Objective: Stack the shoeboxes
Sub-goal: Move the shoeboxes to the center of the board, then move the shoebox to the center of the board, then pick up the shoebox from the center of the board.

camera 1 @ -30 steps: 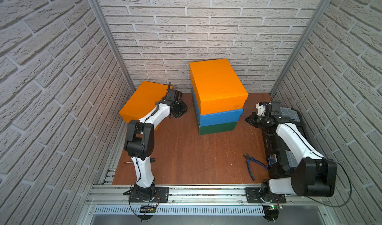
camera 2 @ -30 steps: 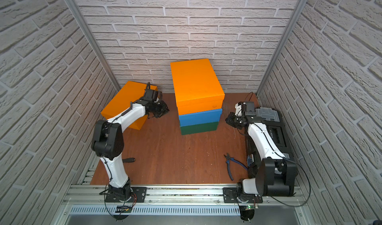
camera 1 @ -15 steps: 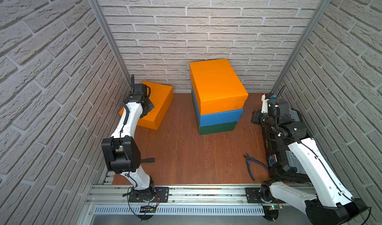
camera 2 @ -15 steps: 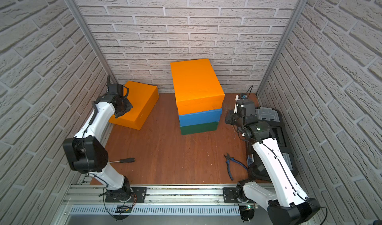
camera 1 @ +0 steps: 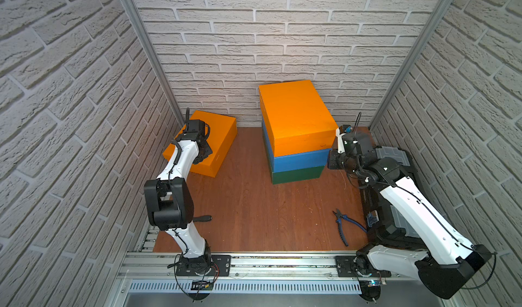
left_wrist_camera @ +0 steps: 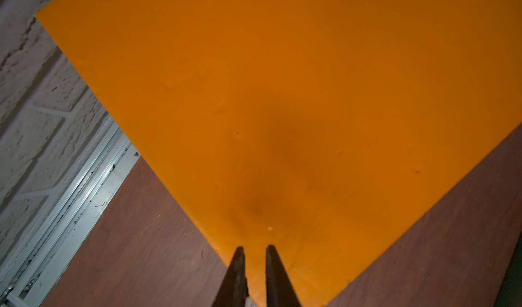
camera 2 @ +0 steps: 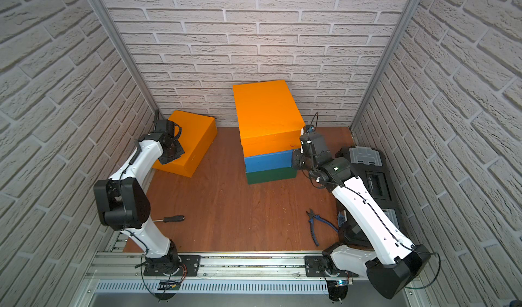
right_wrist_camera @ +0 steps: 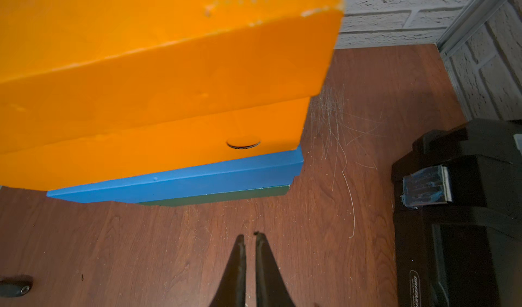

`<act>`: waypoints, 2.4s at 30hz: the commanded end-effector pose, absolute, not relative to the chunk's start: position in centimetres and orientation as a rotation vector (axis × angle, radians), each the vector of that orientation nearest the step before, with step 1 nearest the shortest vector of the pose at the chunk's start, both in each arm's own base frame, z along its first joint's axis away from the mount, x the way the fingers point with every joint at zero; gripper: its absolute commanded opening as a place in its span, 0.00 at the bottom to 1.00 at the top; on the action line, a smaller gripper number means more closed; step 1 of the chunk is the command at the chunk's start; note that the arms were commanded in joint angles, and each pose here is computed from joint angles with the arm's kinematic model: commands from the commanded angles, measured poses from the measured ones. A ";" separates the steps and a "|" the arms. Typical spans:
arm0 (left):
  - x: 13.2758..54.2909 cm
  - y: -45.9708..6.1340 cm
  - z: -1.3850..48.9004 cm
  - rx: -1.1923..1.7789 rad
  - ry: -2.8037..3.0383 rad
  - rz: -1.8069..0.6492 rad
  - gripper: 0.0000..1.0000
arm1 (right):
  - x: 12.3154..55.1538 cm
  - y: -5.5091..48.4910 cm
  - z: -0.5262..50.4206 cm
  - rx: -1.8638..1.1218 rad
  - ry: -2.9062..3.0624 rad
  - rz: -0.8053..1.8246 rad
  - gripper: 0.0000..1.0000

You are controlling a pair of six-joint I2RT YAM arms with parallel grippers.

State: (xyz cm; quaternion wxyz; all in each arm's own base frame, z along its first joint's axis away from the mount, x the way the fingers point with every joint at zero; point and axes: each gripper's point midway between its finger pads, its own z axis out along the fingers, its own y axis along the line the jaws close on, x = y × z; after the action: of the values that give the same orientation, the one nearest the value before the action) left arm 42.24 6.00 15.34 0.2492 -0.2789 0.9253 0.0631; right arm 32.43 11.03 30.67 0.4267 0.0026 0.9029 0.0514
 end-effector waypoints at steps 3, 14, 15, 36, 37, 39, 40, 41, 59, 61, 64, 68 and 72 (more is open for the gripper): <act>42.4 5.6 12.9 -0.781 2.550 0.134 0.17 | 32.2 13.1 35.4 -0.087 2.132 0.109 0.12; 42.0 -0.9 9.4 -0.780 2.619 -0.114 0.17 | 32.1 17.8 37.7 -0.232 2.065 0.124 0.12; 41.9 -2.2 9.0 -0.778 2.625 -0.168 0.17 | 32.0 18.4 37.9 -0.249 2.061 0.129 0.12; 34.6 -14.8 8.1 -0.734 2.704 -0.594 0.18 | 29.6 26.5 38.1 -0.502 2.015 0.318 0.13; 33.9 -15.0 8.2 -0.731 2.705 -0.589 0.18 | 29.3 26.9 38.0 -0.512 2.019 0.342 0.14; 32.5 -15.4 8.2 -0.729 2.706 -0.584 0.18 | 28.9 27.3 37.6 -0.525 2.031 0.375 0.14; 31.7 -15.6 8.1 -0.730 2.704 -0.580 0.18 | 28.7 27.4 37.3 -0.530 2.038 0.386 0.14; 31.1 -16.0 8.4 -0.720 2.697 -0.585 0.18 | 28.6 27.5 37.0 -0.532 2.046 0.393 0.14; 27.3 -12.2 22.0 -0.559 2.414 -0.460 0.24 | 25.1 32.9 29.2 -0.684 2.183 0.387 0.22; 28.2 -9.9 23.3 -0.590 2.382 -0.456 0.33 | 25.6 34.2 28.3 -0.711 2.198 0.373 0.27; 29.5 -5.9 23.7 -0.724 2.331 -0.497 0.53 | 26.5 37.0 27.1 -0.769 2.217 0.379 0.41; 30.8 -1.7 23.2 -0.867 2.247 -0.483 0.78 | 28.1 40.9 25.2 -0.822 2.236 0.380 0.57; 32.3 0.2 21.4 -0.932 2.249 -0.489 0.98 | 30.8 43.4 23.6 -0.792 2.244 0.324 0.75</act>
State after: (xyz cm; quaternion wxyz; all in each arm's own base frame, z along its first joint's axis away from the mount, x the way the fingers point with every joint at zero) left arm 31.28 0.03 22.39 0.3314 -0.3677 0.8516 -0.1725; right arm 29.55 41.93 22.24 0.3357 -0.3141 0.8802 0.1182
